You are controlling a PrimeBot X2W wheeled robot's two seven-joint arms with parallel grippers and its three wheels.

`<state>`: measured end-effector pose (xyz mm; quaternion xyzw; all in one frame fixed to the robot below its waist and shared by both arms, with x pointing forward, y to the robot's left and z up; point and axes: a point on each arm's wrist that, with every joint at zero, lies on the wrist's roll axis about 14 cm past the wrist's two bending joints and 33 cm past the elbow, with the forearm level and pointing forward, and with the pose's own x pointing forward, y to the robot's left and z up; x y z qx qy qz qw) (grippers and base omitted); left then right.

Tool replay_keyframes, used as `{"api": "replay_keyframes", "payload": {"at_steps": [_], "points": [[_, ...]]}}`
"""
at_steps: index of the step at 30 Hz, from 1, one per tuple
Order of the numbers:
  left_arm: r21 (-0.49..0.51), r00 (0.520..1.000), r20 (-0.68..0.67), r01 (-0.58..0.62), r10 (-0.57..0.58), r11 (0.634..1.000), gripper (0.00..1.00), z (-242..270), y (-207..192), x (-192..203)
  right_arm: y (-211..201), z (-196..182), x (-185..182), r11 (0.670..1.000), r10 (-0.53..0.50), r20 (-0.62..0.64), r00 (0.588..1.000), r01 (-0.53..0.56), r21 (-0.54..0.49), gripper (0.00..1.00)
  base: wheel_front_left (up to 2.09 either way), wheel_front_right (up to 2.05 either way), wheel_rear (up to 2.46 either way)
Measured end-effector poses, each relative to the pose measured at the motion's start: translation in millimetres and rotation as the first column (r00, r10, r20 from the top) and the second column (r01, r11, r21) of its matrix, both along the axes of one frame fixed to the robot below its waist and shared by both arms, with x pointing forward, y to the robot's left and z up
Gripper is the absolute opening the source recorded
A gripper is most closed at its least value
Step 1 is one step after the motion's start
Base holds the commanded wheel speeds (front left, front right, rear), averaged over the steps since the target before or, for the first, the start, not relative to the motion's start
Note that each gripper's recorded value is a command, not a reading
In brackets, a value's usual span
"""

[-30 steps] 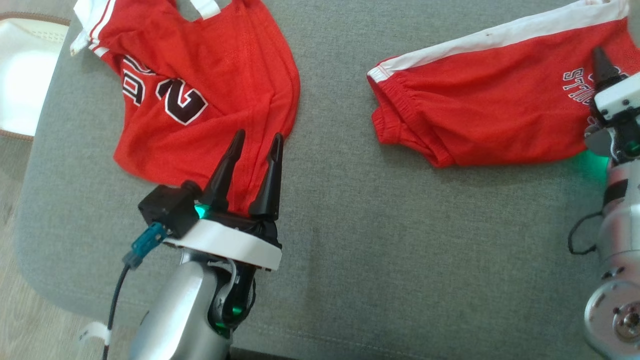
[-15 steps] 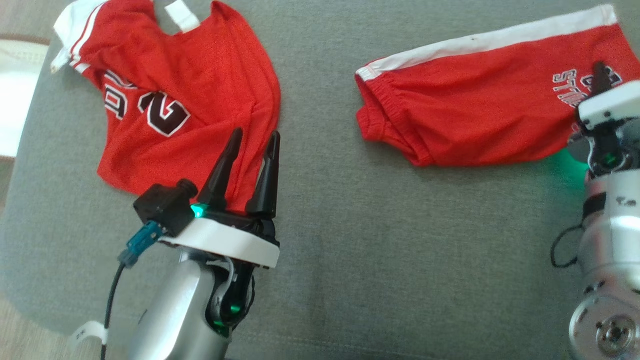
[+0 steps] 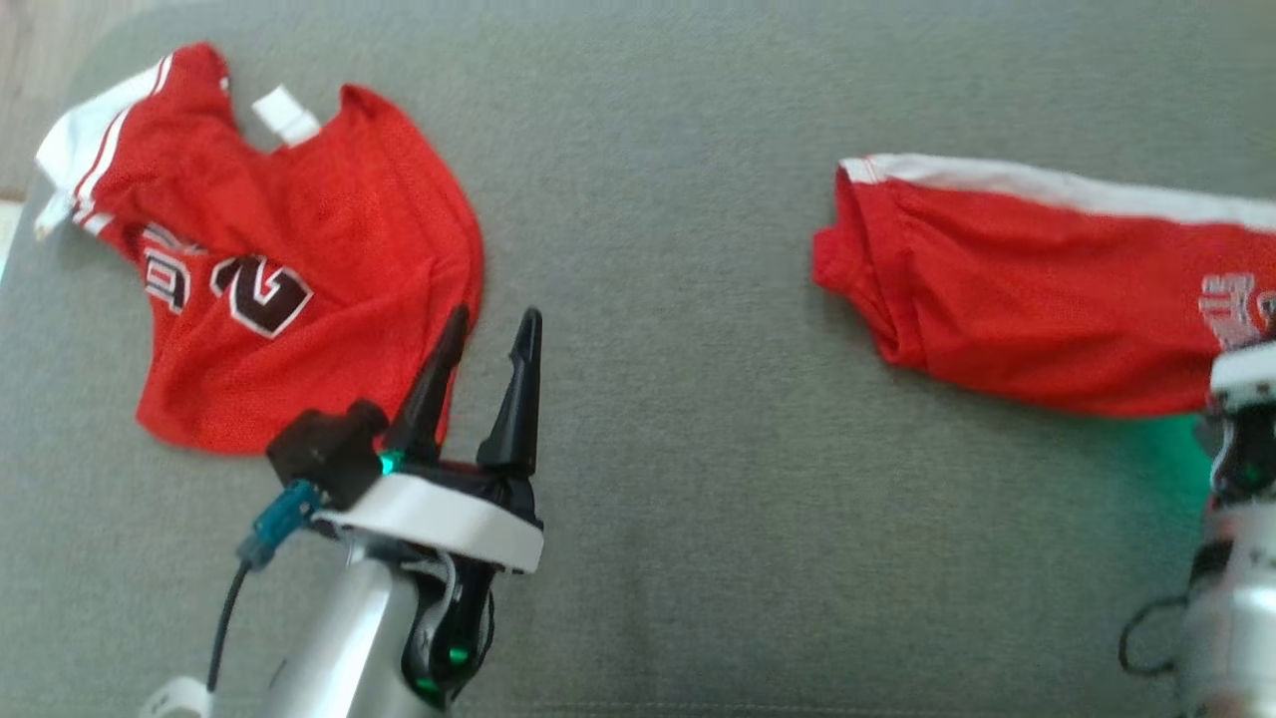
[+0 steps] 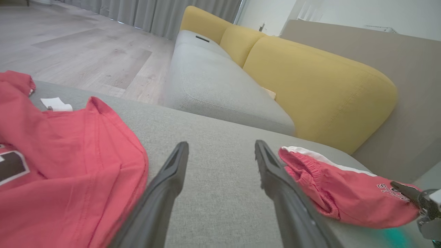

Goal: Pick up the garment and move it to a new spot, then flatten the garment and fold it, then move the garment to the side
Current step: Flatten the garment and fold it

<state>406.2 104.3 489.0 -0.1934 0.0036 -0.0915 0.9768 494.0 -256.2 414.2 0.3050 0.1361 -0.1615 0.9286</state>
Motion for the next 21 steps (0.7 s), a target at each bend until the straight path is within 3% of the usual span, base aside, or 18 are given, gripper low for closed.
{"api": "replay_keyframes", "payload": {"at_steps": [10, 16, 21], "points": [[-0.002, 0.999, 0.021, 0.039, -0.039, 0.999, 1.0, 8, -14, -8, -3, 1, -29, 0.999, -0.045, 0.041, 0.998, 0.044, 0.019, 0.0, 0.0, 0.0, 0.0], [0.012, 0.999, 0.035, 0.041, -0.042, 0.999, 1.0, 12, -13, -11, 22, 13, -19, 1.0, 0.014, 0.104, 0.994, -0.013, -0.01, 0.0, 0.0, 0.0, 0.0], [0.014, 0.999, 0.035, 0.026, -0.026, 1.0, 1.0, 12, -8, -15, 64, 41, 3, 0.99, 0.141, 0.193, 0.971, -0.133, -0.052, 0.0, 0.0, 0.0, 0.0]]}}
